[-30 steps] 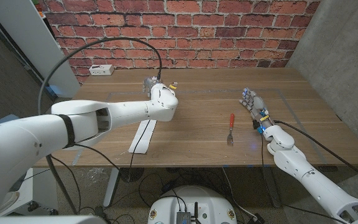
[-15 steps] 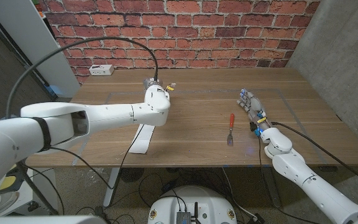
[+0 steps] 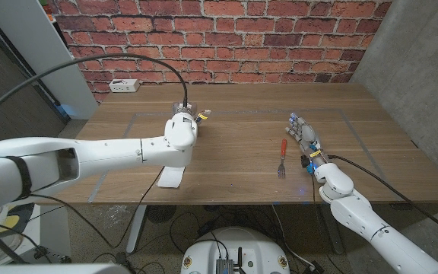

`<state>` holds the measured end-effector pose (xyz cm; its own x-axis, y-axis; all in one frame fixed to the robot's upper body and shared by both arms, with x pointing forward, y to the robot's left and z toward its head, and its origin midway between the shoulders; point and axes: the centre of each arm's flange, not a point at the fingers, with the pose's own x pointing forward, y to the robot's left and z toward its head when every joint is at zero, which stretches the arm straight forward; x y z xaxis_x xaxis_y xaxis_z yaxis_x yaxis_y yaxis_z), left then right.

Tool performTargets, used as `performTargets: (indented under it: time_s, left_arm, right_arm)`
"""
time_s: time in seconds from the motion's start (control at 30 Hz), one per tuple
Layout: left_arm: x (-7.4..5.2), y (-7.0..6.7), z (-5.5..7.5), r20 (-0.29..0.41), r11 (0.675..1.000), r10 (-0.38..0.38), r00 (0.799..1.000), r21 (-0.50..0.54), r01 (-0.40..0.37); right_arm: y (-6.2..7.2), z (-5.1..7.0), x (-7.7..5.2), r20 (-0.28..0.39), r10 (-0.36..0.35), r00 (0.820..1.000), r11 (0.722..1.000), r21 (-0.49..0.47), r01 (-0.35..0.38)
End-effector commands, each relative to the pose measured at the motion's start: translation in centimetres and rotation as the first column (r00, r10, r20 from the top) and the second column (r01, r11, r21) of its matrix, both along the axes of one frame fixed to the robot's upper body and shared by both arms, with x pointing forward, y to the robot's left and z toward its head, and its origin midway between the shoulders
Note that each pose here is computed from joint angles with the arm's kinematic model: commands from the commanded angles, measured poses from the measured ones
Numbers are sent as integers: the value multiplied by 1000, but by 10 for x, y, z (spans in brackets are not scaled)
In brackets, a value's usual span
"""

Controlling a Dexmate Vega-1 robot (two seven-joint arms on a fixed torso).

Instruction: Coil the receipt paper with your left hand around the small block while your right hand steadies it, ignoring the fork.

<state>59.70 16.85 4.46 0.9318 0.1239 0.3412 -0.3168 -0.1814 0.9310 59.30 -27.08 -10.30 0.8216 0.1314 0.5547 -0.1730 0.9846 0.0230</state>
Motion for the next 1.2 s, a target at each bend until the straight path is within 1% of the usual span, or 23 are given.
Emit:
performTargets:
  time_s: [0.03, 0.37, 0.5, 0.57, 0.77, 1.0, 1.2]
  left_arm:
    - [-29, 9, -19, -18, 997, -78, 997, 9, 78]
    - [-47, 14, -31, -45, 990, -135, 990, 29, 137]
    - [-52, 17, -35, -93, 981, -184, 978, 42, 189]
    - [-54, 18, -36, -109, 979, -192, 975, 48, 198]
    - [-62, 22, -38, -122, 977, -196, 973, 56, 204]
    - [-69, 30, -43, -138, 979, -183, 973, 60, 193]
    - [-75, 38, -50, -147, 986, -149, 978, 50, 158]
  right_arm:
    - [17, -11, -17, 2, 2, 1000, 1000, -9, -2]
    - [28, -19, -29, 6, 0, 1000, 1000, -15, 0]
    - [32, -22, -32, 9, 0, 1000, 1000, -15, 0]
    - [33, -23, -33, 11, 0, 1000, 1000, -14, 0]
    - [37, -23, -32, 14, 1, 1000, 1000, -15, -1]
    - [43, -18, -29, 16, 8, 1000, 1000, -23, -8]
    - [48, -15, -25, 15, 14, 1000, 1000, -28, -14]
